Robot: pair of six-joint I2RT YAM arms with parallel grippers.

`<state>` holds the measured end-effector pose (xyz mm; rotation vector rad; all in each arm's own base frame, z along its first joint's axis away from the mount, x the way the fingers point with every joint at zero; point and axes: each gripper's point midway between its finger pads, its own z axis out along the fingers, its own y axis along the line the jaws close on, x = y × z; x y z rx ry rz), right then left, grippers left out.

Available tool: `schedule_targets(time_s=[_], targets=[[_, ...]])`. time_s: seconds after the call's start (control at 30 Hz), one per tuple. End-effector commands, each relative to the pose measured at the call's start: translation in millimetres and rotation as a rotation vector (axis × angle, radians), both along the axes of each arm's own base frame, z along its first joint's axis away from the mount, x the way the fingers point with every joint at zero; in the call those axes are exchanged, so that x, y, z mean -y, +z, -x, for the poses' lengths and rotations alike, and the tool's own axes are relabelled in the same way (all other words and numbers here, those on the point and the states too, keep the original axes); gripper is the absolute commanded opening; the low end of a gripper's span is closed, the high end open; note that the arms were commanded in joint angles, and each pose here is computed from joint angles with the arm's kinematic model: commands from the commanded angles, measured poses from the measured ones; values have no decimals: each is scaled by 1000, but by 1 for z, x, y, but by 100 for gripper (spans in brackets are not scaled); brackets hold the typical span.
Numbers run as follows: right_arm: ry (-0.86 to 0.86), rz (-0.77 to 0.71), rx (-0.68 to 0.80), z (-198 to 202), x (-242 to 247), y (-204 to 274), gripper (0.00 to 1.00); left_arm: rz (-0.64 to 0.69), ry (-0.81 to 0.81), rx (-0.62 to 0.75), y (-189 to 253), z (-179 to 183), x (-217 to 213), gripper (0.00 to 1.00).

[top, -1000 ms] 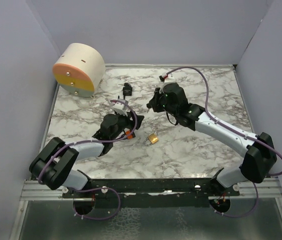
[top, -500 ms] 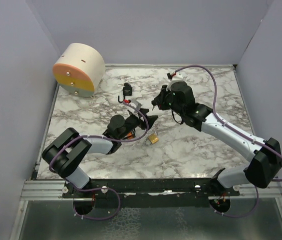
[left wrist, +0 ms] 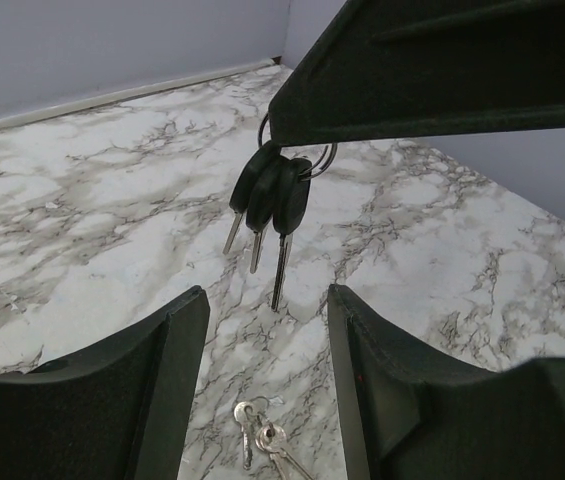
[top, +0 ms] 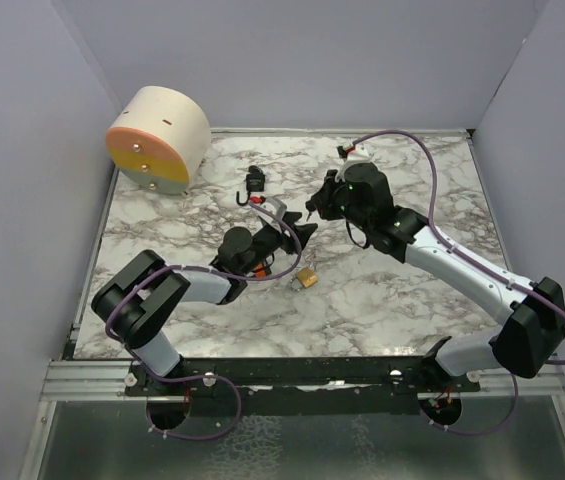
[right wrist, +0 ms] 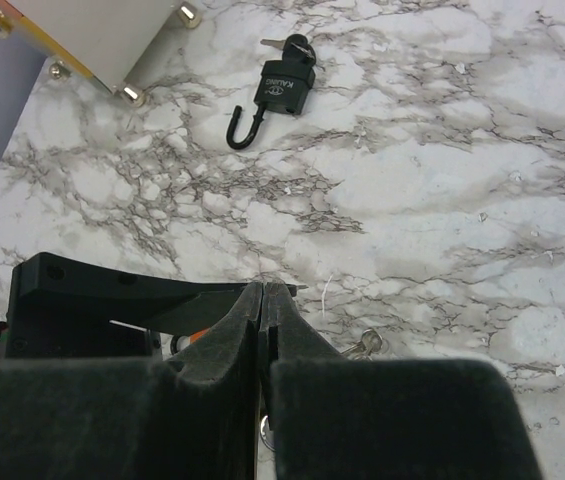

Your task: Unlock with the key

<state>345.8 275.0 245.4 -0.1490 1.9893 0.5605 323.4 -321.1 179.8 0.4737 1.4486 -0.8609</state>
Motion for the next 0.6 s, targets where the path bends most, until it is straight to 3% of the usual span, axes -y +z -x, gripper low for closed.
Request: schedule_targets(time_s=[0.0,0.27,0.47,0.57], targets=[[11,-23,12,5,3,8,1,29,6,61,16,-7,5,53],[10,-22,9,4,4,7,1,32,16,70,19,-10,5,36],[6,-22,4,3,5,5,1,31,22,74,21,-9,3,8],[3,-24,4,2,6,5,1,29,26,75,22,-8,1,0]])
